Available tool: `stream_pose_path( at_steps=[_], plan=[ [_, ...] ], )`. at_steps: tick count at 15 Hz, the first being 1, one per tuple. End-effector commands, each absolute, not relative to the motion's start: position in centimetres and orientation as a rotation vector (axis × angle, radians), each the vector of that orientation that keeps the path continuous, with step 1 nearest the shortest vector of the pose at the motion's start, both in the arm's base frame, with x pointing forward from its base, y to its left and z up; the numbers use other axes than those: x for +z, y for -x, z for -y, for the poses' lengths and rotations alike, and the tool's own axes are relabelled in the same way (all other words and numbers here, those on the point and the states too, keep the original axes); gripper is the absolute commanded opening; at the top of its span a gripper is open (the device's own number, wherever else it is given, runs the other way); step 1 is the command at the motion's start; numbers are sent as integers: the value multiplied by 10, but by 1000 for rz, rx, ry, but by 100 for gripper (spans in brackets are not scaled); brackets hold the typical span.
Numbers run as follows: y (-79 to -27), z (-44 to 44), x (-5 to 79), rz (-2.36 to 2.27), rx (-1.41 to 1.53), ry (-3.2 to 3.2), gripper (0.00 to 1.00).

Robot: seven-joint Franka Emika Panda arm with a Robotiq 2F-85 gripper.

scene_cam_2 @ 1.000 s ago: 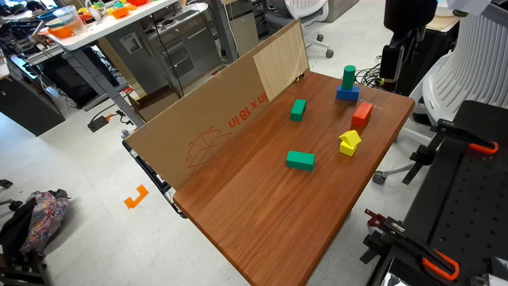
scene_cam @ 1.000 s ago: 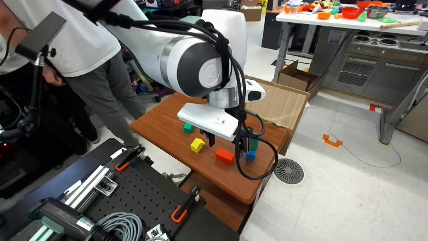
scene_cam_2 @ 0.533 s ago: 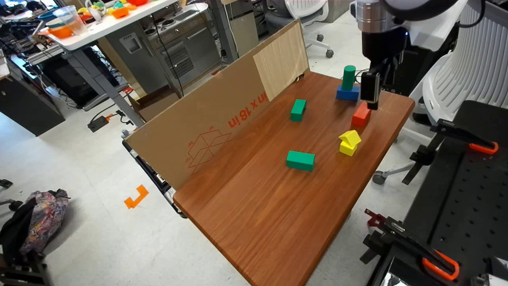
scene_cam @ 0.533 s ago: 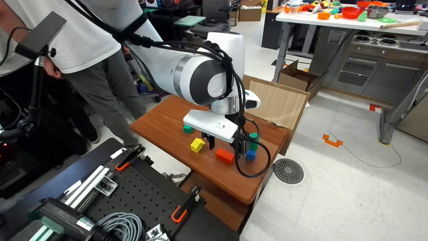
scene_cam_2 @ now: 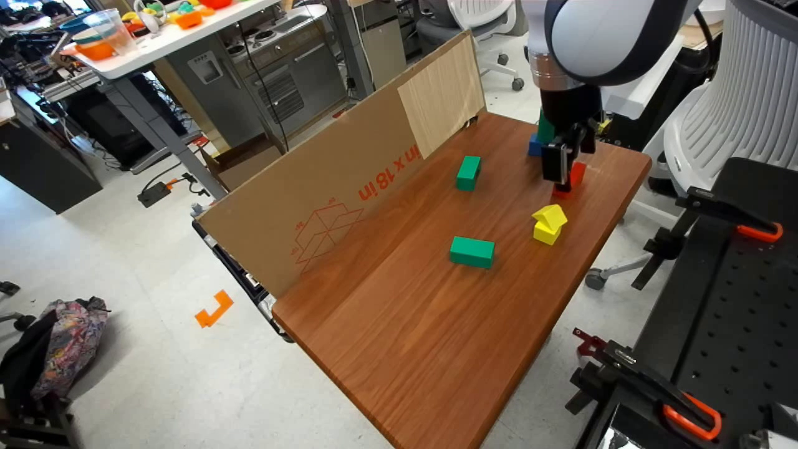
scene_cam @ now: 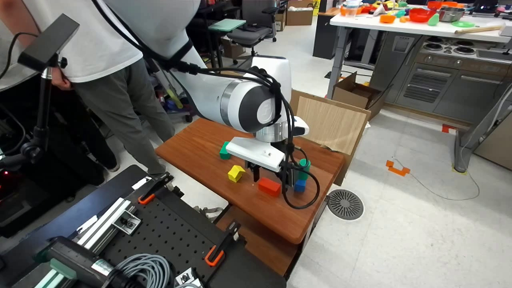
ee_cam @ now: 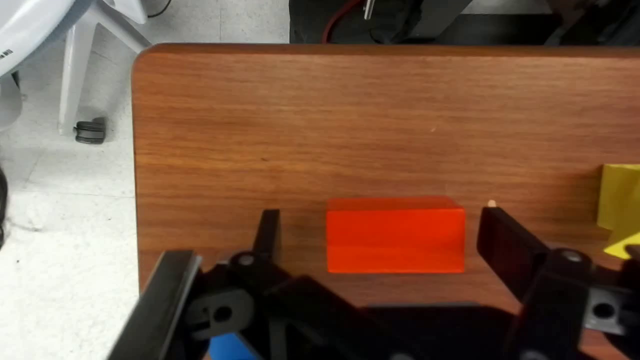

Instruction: Take the orange block and put it on the green block at the right

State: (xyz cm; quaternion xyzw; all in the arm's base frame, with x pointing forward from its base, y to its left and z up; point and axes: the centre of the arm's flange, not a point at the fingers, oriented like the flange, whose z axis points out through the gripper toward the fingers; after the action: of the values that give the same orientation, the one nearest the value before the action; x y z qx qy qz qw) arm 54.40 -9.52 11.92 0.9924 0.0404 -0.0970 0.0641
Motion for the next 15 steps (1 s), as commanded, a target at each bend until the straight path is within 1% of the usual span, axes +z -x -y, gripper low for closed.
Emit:
stream_pose_path(
  at_steps=[1, 2, 3, 4, 5, 6, 8, 11, 15],
  plan=[
    [-558, 94, 107, -129, -265, -2955, 100],
    [-560, 94, 106, -126, -263, -2952, 100],
    [-561, 94, 105, -121, -260, -2952, 75],
    [-562, 93, 104, -115, -259, -2952, 74],
    [-563, 93, 104, -110, -259, -2952, 68],
    [-564, 93, 104, -102, -260, -2951, 58],
    [-564, 94, 106, -90, -260, -2947, 42],
    [-563, 97, 120, 12, -247, -2919, 42],
    [-559, 109, 179, 202, -229, -2949, 42]
  ],
)
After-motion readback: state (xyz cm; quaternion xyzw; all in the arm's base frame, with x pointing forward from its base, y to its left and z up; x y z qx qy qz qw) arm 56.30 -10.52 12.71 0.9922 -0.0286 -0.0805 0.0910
